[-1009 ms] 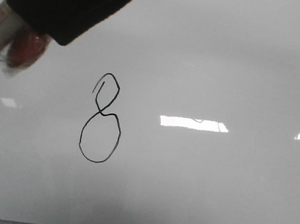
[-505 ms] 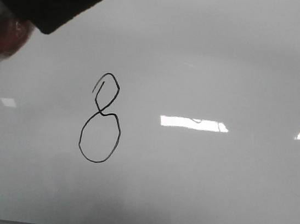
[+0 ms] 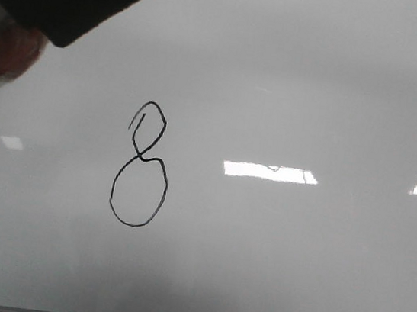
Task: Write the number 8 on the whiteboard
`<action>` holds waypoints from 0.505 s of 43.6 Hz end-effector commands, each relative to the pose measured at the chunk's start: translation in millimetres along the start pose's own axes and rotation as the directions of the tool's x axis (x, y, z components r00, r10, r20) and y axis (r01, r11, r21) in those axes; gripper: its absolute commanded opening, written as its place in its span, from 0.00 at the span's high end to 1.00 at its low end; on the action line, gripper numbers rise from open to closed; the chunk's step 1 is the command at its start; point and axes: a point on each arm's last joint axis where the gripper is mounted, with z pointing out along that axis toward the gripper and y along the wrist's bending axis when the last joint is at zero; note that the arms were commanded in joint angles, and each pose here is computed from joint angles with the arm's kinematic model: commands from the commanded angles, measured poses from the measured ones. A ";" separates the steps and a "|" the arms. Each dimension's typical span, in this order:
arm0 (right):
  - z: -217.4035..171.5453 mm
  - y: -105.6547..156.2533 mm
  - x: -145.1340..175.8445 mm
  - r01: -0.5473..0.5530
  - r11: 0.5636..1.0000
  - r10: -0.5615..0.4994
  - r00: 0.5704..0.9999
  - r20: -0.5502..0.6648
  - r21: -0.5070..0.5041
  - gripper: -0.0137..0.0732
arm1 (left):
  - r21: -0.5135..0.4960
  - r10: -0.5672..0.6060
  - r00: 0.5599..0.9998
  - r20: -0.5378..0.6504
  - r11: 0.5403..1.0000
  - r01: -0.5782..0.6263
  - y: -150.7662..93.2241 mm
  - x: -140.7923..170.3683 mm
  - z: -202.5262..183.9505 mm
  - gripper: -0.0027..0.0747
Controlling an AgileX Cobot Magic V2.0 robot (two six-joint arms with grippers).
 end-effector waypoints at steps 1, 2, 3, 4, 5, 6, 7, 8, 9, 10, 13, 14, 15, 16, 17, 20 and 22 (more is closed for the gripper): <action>-22.4 -1.1 -22.1 -0.017 0.995 0.005 0.993 0.122 0.100 0.22 | -0.028 -0.037 0.996 0.084 0.999 0.040 3.3 -14.4 -6.9 0.99; -24.5 -1.8 -23.1 -0.026 0.993 0.011 0.991 0.131 0.116 0.21 | -0.026 -0.044 0.996 0.080 0.999 0.046 3.6 -14.4 -5.8 0.99; -27.1 -2.5 -24.0 -0.031 0.991 0.013 0.990 0.139 0.133 0.20 | -0.026 -0.052 0.995 0.080 0.998 0.054 3.9 -14.4 -5.4 0.99; -31.9 -3.5 -25.2 -0.045 0.987 0.021 0.988 0.152 0.155 0.21 | -0.027 -0.075 0.994 0.077 0.997 0.077 5.2 -14.4 -3.8 0.99; -35.7 -4.4 -25.6 -0.056 0.984 0.028 0.987 0.161 0.170 0.21 | -0.030 -0.093 0.993 0.075 0.995 0.096 6.4 -14.3 -2.5 0.99; -41.7 -5.2 -25.9 -0.066 0.980 0.033 0.985 0.170 0.187 0.21 | -0.037 -0.114 0.991 0.072 0.992 0.117 8.6 -14.3 -0.4 0.99; -46.4 -6.0 -25.4 -0.079 0.977 0.043 0.983 0.177 0.199 0.21 | -0.044 -0.133 0.989 0.071 0.990 0.137 10.4 -14.2 0.9 0.99; -51.5 -6.7 -24.7 -0.102 0.973 0.063 0.981 0.186 0.209 0.21 | -0.051 -0.162 0.985 0.065 0.985 0.165 13.0 -13.8 3.3 0.99; -56.6 -7.2 -23.2 -0.116 0.969 0.074 0.979 0.191 0.220 0.21 | -0.061 -0.185 0.981 0.061 0.980 0.189 15.9 -13.3 5.6 0.99; -63.7 -7.7 -20.8 -0.143 0.962 0.097 0.975 0.199 0.233 0.21 | -0.082 -0.209 0.976 0.059 0.974 0.213 20.2 -12.5 7.5 0.99; -80.3 -7.1 -12.4 -0.202 0.939 0.143 0.965 0.219 0.278 0.22 | -0.133 -0.312 0.949 0.053 0.939 0.316 33.3 -9.3 14.4 0.99; -85.5 -7.3 -6.2 -0.228 0.927 0.165 0.961 0.222 0.298 0.24 | -0.154 -0.349 0.936 0.055 0.923 0.353 39.0 -7.8 15.8 0.99; -89.8 -5.0 -2.6 -0.243 0.919 0.176 0.958 0.228 0.311 0.25 | -0.172 -0.392 0.918 0.056 0.902 0.396 44.6 -6.1 18.2 0.99; -98.3 -3.2 2.0 -0.261 0.903 0.185 0.953 0.239 0.341 0.26 | -0.190 -0.425 0.903 0.058 0.883 0.428 49.8 -4.2 19.2 0.99; -103.1 -1.9 9.8 -0.282 0.888 0.203 0.949 0.241 0.364 0.28 | -0.215 -0.457 0.887 0.061 0.862 0.459 56.7 -2.2 18.9 0.99; -119.2 7.1 28.2 -0.337 0.835 0.239 0.934 0.264 0.435 0.33 | -0.280 -0.527 0.848 0.066 0.806 0.522 76.0 4.9 18.1 0.99; -132.0 17.6 40.3 -0.379 0.784 0.259 0.919 0.297 0.491 0.36 | -0.330 -0.561 0.824 0.074 0.766 0.551 89.9 11.5 15.2 0.99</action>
